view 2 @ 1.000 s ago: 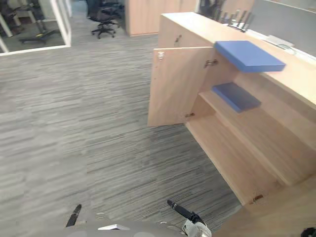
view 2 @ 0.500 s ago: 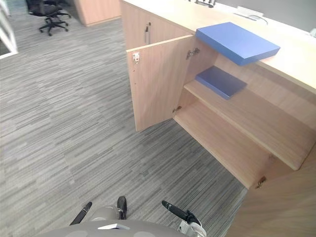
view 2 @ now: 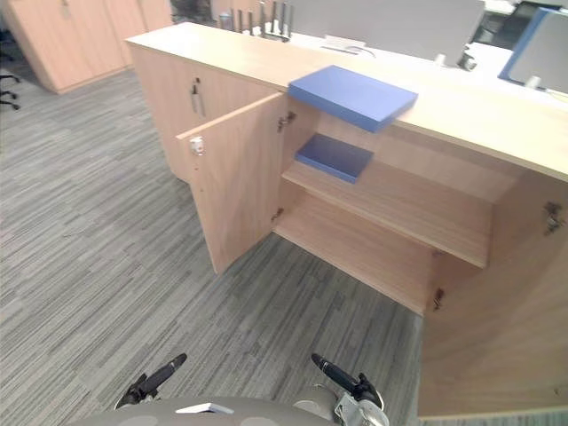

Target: Walk over to the cabinet, pick up the folder, carry it to the office cabinet, place the folder inside the office cabinet, then close the office cabinet door

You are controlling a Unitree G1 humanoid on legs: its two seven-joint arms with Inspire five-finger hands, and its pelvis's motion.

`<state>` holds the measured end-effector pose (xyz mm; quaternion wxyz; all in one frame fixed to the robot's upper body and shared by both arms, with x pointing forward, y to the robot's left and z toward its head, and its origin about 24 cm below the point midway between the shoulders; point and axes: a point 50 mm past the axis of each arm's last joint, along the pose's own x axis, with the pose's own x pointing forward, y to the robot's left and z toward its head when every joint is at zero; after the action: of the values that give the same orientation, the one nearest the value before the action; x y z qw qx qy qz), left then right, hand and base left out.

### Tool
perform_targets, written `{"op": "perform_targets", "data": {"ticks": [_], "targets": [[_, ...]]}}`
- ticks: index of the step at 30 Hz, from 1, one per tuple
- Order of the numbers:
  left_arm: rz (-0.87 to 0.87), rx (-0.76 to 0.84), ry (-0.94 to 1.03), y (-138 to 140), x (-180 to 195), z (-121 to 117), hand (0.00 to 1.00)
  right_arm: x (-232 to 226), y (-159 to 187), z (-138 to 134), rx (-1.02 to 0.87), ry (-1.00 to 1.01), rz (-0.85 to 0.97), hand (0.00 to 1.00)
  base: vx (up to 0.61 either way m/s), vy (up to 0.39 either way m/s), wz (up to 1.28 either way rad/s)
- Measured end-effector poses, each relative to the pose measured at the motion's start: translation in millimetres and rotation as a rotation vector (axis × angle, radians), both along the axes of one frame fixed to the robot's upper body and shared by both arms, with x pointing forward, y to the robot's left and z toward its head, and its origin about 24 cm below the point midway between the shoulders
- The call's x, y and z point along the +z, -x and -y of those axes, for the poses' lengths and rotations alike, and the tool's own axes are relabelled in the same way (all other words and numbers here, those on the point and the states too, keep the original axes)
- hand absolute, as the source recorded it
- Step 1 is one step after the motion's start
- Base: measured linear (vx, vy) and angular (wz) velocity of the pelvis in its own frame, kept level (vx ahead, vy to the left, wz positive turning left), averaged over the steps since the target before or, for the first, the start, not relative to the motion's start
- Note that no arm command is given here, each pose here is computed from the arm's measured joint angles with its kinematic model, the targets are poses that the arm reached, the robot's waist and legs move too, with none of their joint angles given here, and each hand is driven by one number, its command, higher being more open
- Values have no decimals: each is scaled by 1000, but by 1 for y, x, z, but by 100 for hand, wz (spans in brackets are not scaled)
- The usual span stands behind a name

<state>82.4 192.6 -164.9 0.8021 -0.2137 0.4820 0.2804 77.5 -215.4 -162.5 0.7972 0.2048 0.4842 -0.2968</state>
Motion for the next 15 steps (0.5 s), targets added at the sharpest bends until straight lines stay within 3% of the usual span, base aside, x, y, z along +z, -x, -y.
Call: {"op": "perform_targets", "data": {"ticks": [9,15], "targets": [[16,-56,-20,-5,2,3,100,0,0,-6,0,-12,10,100,205,-201,-27],[9,-2,-44,1,3,-12,100,-1,-3,-23,17,-54,24,100,153,-135,-28]]}}
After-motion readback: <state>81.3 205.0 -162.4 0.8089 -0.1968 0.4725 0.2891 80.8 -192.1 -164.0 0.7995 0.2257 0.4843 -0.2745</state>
